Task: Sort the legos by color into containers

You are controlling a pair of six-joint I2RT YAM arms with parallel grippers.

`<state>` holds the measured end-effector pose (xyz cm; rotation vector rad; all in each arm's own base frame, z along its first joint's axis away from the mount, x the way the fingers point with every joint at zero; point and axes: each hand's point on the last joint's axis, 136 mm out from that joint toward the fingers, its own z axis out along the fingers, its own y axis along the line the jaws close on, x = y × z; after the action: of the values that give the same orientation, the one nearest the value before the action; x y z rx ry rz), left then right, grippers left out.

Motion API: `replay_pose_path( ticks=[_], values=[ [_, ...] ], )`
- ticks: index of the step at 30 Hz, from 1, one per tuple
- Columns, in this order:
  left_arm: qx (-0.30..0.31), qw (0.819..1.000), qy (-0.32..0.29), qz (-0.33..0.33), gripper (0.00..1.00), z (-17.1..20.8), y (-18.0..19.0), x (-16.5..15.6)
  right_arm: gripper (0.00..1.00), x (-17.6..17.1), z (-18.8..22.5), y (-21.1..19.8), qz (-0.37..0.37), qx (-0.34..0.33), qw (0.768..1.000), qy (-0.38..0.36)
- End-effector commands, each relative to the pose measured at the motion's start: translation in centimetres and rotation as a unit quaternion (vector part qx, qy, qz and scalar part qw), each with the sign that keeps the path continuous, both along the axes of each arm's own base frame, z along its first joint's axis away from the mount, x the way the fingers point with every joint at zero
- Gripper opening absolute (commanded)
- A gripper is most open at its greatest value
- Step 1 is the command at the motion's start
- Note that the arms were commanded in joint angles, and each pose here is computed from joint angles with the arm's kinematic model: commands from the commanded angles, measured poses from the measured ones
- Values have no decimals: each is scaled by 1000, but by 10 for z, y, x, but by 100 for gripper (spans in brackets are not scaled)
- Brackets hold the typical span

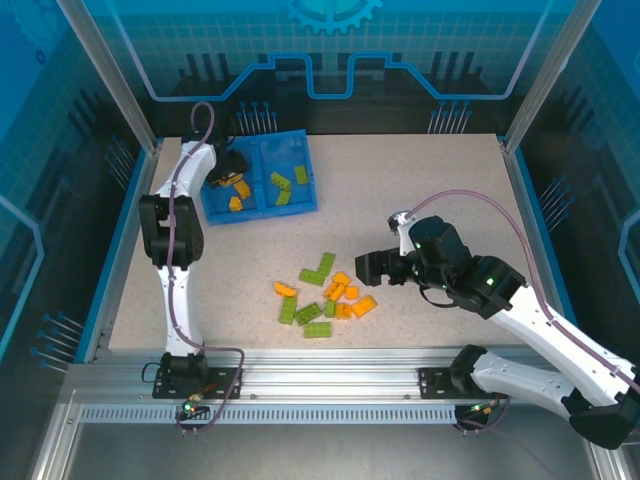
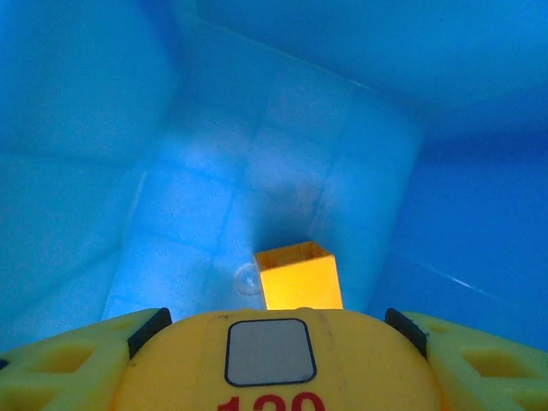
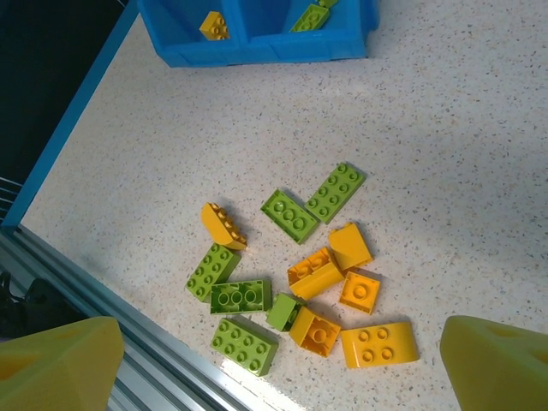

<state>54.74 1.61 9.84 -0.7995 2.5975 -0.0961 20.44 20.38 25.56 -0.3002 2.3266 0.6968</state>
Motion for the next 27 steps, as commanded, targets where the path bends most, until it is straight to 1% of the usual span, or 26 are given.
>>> replay_pose_path(
  ticks=[1,3,6,8,11,13,15,17,18,20,21,23,24,27],
  values=[
    [-23,999,-31,2,72,39,-6,1,97,-2,-1,-2,-7,-3,1000,1],
    [-24,999,-41,2,75,48,-6,-1,96,-2,-1,-1,-6,-1,1000,1],
    [-28,998,-61,1,83,67,-8,-6,97,0,-1,2,-4,1,1000,2],
    [-33,997,-73,-3,82,81,-10,-10,97,1,0,4,-3,1,1000,1],
    [-55,993,-106,-17,80,115,-20,-21,97,4,-2,7,-3,-3,1000,2],
    [-80,988,-129,-34,80,139,-32,-38,96,8,-7,10,-7,-9,1000,9],
    [-96,981,-159,-57,80,166,-45,-62,96,14,-13,14,-16,-15,1000,20],
    [-97,969,-207,-93,80,202,-61,-93,94,23,-22,15,-47,-24,998,37],
    [-92,962,-227,-117,80,213,-71,-112,93,29,-28,15,-69,-31,996,47],
    [-77,942,-269,-184,80,232,-98,-147,92,40,-40,16,-106,-43,991,63],
    [-69,926,-291,-230,80,241,-115,-169,92,46,-47,18,-123,-51,988,73],
    [-60,889,-319,-322,80,249,-147,-209,90,56,-58,25,-139,-67,984,88],
    [-58,866,-330,-371,80,250,-161,-234,88,62,-64,31,-145,-76,982,97],
    [-72,810,-326,-483,85,238,-185,-296,84,78,-83,46,-160,-106,975,117]
  ],
)
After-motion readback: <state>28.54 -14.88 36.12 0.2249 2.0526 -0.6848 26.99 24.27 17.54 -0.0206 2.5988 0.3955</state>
